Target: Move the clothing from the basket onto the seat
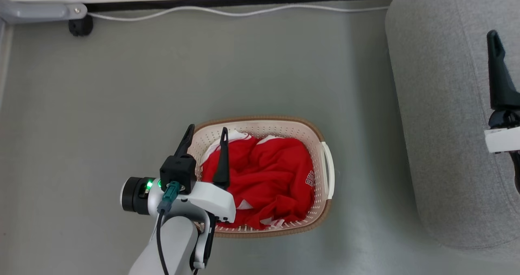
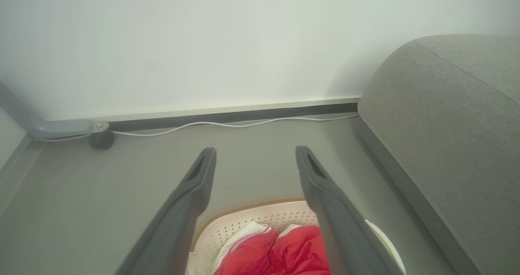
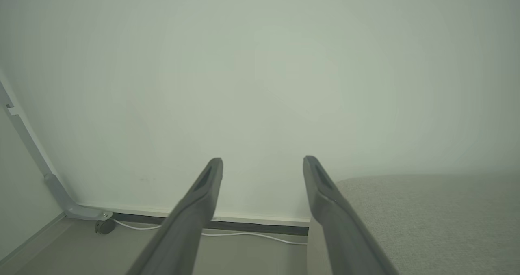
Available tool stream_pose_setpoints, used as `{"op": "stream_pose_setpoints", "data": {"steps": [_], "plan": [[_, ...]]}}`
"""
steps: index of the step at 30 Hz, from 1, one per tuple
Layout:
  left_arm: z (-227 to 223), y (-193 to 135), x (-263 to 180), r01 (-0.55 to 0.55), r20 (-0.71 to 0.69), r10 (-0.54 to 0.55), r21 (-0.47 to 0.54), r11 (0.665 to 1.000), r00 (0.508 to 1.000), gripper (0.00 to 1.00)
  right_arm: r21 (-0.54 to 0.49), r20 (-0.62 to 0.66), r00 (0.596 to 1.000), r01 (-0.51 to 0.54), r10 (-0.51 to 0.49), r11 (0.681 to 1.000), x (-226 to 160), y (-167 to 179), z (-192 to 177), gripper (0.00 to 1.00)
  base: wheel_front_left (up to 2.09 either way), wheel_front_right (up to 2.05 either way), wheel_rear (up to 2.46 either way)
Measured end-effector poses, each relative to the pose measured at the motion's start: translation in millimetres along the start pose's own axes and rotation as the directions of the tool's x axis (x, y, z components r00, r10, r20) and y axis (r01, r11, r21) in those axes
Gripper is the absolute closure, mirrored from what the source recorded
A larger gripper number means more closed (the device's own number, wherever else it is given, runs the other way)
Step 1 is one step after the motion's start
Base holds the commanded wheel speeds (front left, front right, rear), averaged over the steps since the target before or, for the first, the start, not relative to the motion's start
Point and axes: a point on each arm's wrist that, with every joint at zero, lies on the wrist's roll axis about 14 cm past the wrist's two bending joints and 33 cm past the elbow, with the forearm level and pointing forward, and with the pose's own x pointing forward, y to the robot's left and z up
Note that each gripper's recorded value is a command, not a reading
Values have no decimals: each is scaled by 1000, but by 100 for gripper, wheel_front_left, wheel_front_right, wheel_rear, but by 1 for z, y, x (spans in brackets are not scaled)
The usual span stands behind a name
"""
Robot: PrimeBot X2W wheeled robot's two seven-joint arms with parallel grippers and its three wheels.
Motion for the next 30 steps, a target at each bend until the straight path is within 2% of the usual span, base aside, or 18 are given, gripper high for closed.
{"op": "stream_pose_setpoints", "data": {"steps": [8,14,22,30], "plan": [[-50,-14,23,31,-133,-36,-47,998,990,0,21,11,1000,-5,5,1000,25,-11,-19,0,0,0,0],[-94,-23,34,65,-247,-78,-60,996,966,0,26,-10,1000,-14,15,1000,35,-16,-40,0,0,0,0],[-141,-39,47,119,-367,-142,-83,989,919,0,17,-39,999,-26,26,1000,45,-23,-64,0,0,0,0],[-190,-59,52,155,-504,-215,-159,975,837,0,27,-67,997,-32,34,999,47,-26,-83,0,0,0,0]]}}
